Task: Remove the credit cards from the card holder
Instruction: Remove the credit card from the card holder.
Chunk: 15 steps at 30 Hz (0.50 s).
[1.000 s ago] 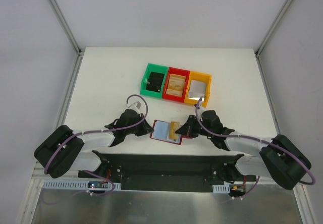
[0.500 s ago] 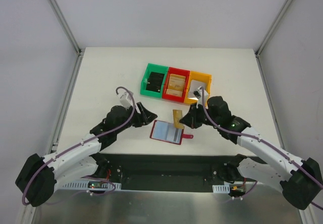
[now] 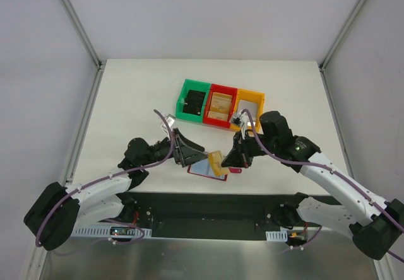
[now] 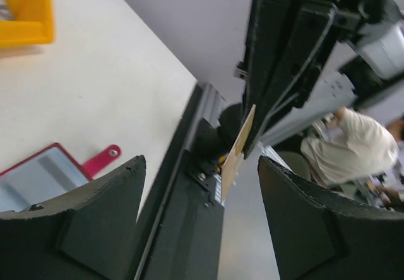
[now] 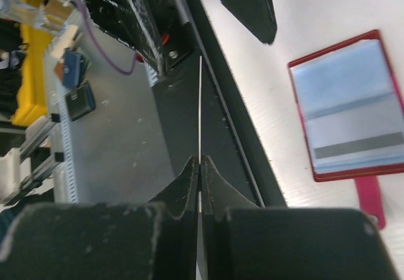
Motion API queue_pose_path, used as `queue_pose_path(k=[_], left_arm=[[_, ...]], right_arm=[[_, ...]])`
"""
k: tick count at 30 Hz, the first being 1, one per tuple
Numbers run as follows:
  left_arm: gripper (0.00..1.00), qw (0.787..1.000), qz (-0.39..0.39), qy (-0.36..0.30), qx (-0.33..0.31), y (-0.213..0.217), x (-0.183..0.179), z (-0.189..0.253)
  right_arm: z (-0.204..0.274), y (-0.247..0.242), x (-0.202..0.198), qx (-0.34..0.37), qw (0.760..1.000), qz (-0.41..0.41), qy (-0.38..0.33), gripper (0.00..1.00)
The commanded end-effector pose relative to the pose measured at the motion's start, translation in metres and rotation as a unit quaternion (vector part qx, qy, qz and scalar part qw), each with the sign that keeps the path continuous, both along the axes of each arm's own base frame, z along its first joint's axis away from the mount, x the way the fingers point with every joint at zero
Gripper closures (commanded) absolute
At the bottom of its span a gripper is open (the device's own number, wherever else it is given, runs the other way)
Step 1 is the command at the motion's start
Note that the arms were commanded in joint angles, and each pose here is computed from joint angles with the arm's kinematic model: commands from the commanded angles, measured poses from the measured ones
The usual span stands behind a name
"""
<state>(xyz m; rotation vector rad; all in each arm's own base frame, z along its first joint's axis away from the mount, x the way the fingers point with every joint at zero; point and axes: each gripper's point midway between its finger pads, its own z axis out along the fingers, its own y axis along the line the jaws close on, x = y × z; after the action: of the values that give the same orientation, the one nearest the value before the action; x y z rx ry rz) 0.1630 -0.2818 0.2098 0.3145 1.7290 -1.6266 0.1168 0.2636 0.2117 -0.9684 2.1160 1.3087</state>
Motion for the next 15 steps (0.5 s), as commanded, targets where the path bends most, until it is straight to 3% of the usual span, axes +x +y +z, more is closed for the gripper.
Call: queue_pose_path(k=[1,9,15], left_arm=[[0.29,0.987,-0.113,-0.083,-0.080,-0.003,-0.037,0.051],[0.35,0.981,-0.148,-0.088,-0.090,-0.006,-0.046,0.055],[0.50,0.975,-0.192,-0.078,-0.079,-0.013,-0.056,0.051]], right_arm=[[0.028,0.005,-0.025,0.059,0.996,0.060,0.019,1.00],[0.039,0.011,-0.030,0.091,0.992,0.068,0.046,1.00],[0.034,0.014,-0.026,0.084,0.993,0.067,0.054,1.00]])
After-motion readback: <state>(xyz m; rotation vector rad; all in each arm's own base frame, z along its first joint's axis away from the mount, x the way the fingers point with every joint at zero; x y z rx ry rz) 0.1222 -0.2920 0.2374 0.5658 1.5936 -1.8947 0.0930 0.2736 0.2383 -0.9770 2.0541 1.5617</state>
